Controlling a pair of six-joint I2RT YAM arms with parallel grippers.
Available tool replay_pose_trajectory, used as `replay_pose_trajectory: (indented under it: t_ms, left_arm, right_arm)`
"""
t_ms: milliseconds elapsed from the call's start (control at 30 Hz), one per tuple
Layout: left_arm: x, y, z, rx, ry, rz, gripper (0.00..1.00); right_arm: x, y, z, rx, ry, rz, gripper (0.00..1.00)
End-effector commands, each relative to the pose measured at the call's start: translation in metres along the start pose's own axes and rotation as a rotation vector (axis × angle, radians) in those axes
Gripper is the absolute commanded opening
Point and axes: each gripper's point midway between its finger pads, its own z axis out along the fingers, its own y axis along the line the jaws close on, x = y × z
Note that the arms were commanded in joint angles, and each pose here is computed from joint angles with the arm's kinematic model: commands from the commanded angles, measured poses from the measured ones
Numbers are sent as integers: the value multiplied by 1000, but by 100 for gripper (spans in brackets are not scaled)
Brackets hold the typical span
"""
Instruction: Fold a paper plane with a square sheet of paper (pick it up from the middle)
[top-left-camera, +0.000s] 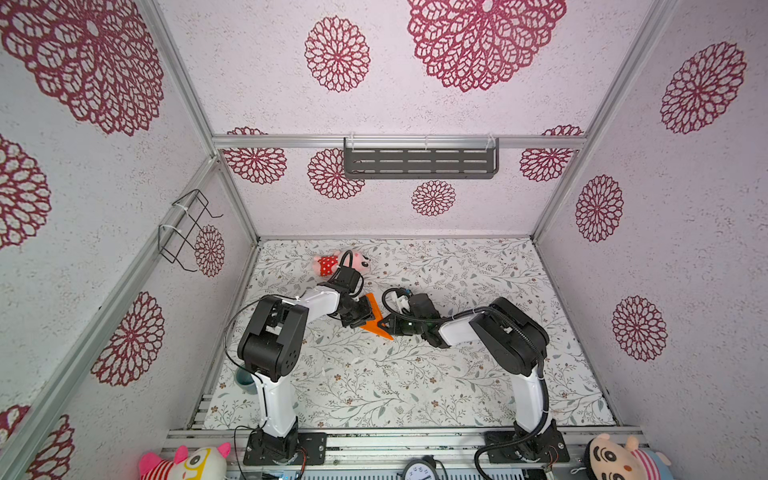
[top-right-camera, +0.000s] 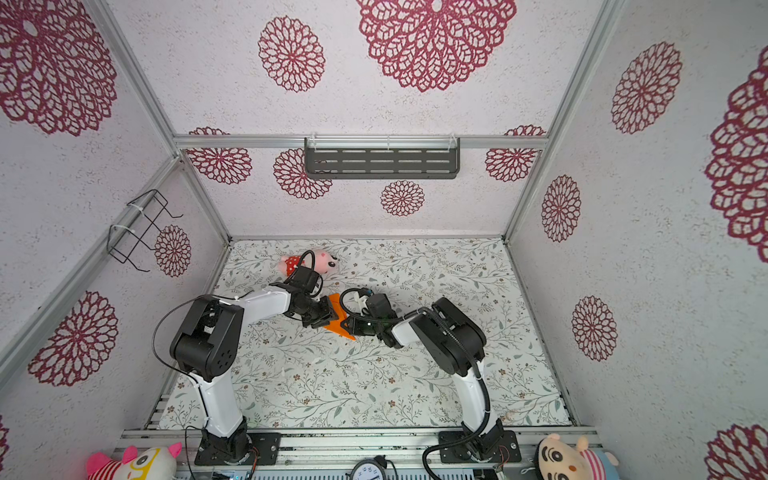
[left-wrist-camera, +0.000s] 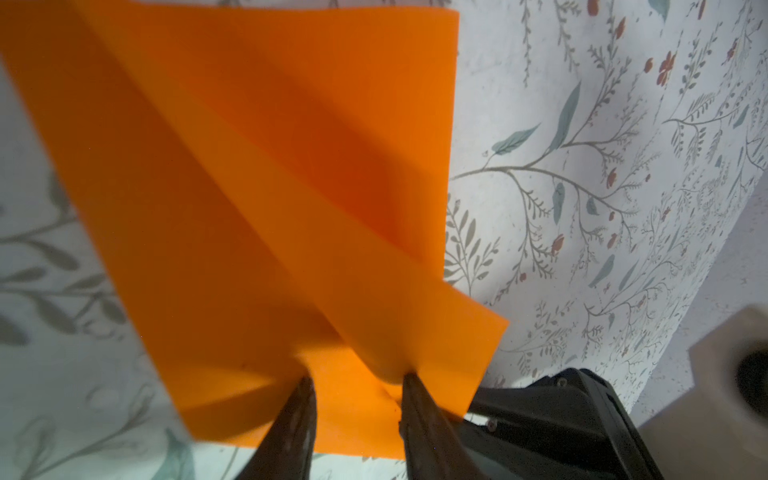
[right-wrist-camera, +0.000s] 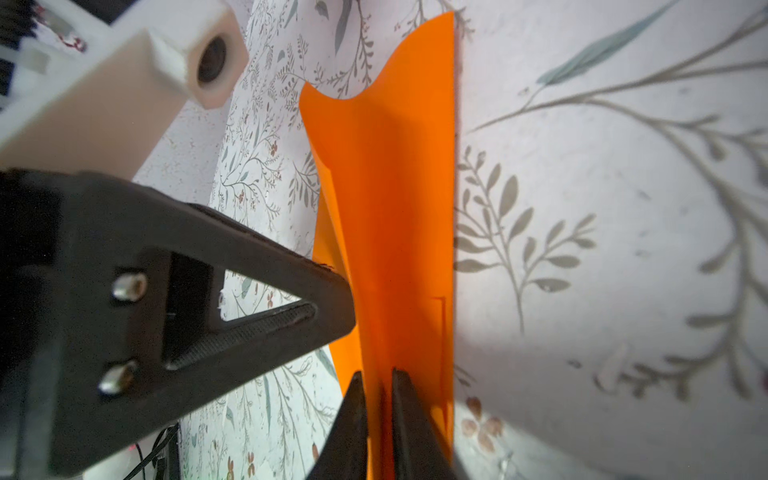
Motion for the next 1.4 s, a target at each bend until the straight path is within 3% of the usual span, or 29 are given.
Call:
replay_pose_trajectory:
  t_ms: [0,200,367,533,667,767,1133,1367]
  left_arm:
    - [35,58,23,-237,122,-25,37]
    - [40,70,27,-308,151,-12,39]
    - [37,64,26,-291,140,-2,39]
    - [22,27,16,-145,94,35,38]
    - [3,-19,-10,19,12,85,39]
    - [-4,-31,-21,61,-32,94,41]
    - [-8,-17,-2,38,-26,40,41]
    - [-11,0,-1,-55,-51,3,38]
  right_arm:
    - [-3,-6,-9,25,-9,28,17]
    - [-2,-6,-7,17,5,32,13]
    - [2,-8,-4,10,25,53,9]
    - [6,-12,-1,26,48,69,8]
    - [9,-17,2,41,67,82,8]
    - [11,-20,3,50,77,91,8]
    - [11,-21,2,45,85,94,9]
    - [11,-21,2,49,83,95,11]
